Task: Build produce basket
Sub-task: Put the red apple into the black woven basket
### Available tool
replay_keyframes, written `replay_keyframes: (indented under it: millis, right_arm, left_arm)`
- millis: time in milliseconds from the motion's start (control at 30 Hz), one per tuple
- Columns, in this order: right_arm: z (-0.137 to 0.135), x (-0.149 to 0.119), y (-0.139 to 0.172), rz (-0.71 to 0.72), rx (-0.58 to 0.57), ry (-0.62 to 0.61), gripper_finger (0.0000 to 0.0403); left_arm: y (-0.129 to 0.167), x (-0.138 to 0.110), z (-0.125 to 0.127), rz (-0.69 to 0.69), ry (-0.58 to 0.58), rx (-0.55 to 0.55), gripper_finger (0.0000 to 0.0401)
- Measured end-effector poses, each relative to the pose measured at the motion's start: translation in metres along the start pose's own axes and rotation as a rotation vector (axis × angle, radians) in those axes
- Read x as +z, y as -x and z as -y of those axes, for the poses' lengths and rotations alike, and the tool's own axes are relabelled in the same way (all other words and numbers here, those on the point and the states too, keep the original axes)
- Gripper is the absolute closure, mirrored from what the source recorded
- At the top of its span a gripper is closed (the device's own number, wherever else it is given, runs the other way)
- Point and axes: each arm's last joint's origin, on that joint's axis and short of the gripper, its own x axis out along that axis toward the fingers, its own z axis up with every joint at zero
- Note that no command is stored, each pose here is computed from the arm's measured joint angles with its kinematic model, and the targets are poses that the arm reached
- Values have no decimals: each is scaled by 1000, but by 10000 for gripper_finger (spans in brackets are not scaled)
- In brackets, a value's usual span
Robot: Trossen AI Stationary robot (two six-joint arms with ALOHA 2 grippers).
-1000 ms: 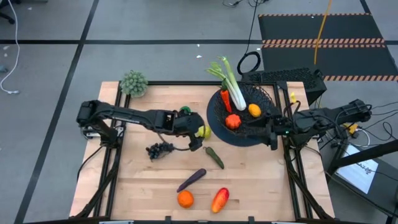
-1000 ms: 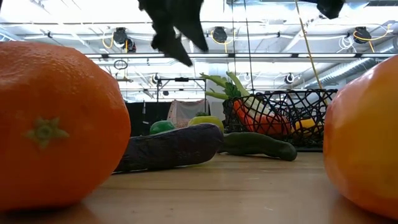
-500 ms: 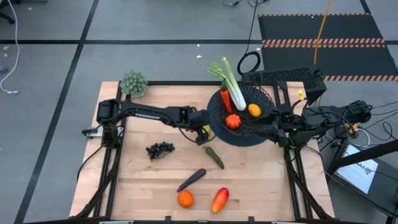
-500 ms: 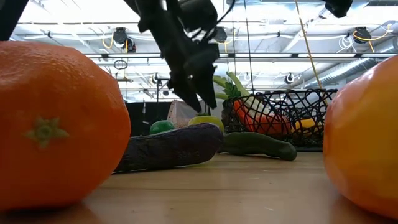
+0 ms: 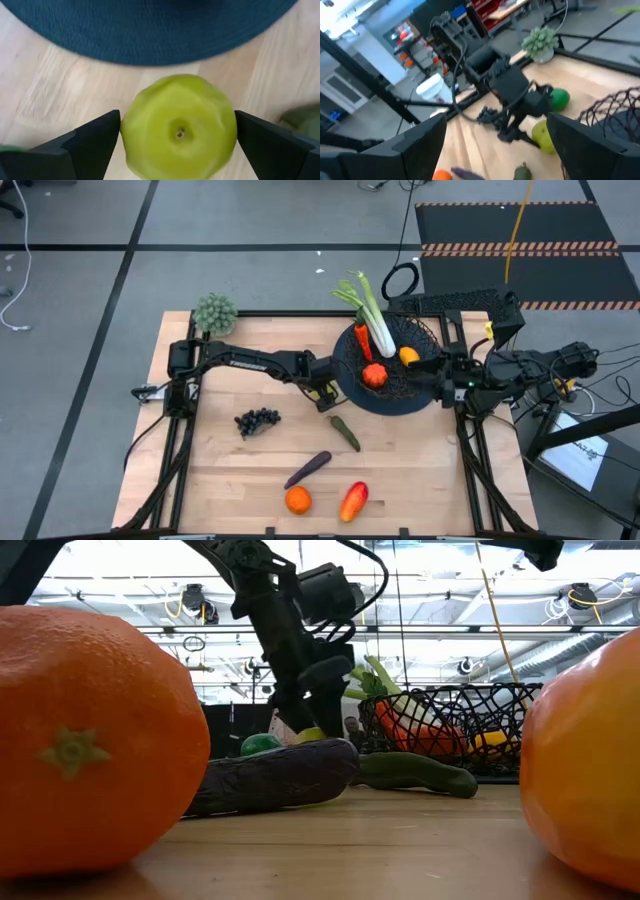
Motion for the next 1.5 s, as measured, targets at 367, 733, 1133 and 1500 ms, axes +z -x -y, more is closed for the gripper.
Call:
replay_keyframes:
  millis: [367, 733, 1133, 1500]
  right_arm:
    - [-6, 11, -14, 130, -2, -61, 66]
    - [-9, 7, -48, 137, -55, -189, 66]
    - [-8, 4, -94, 235, -119, -222, 66]
    - [-9, 28, -130, 547, 31, -319, 67]
  left_arm:
    - [1, -4, 1, -46, -56, -28, 89]
    - [92, 9, 0, 132, 141, -138, 80]
    - [259, -13, -24, 595, 389, -177, 69]
    - [361, -65, -45, 920, 594, -359, 86]
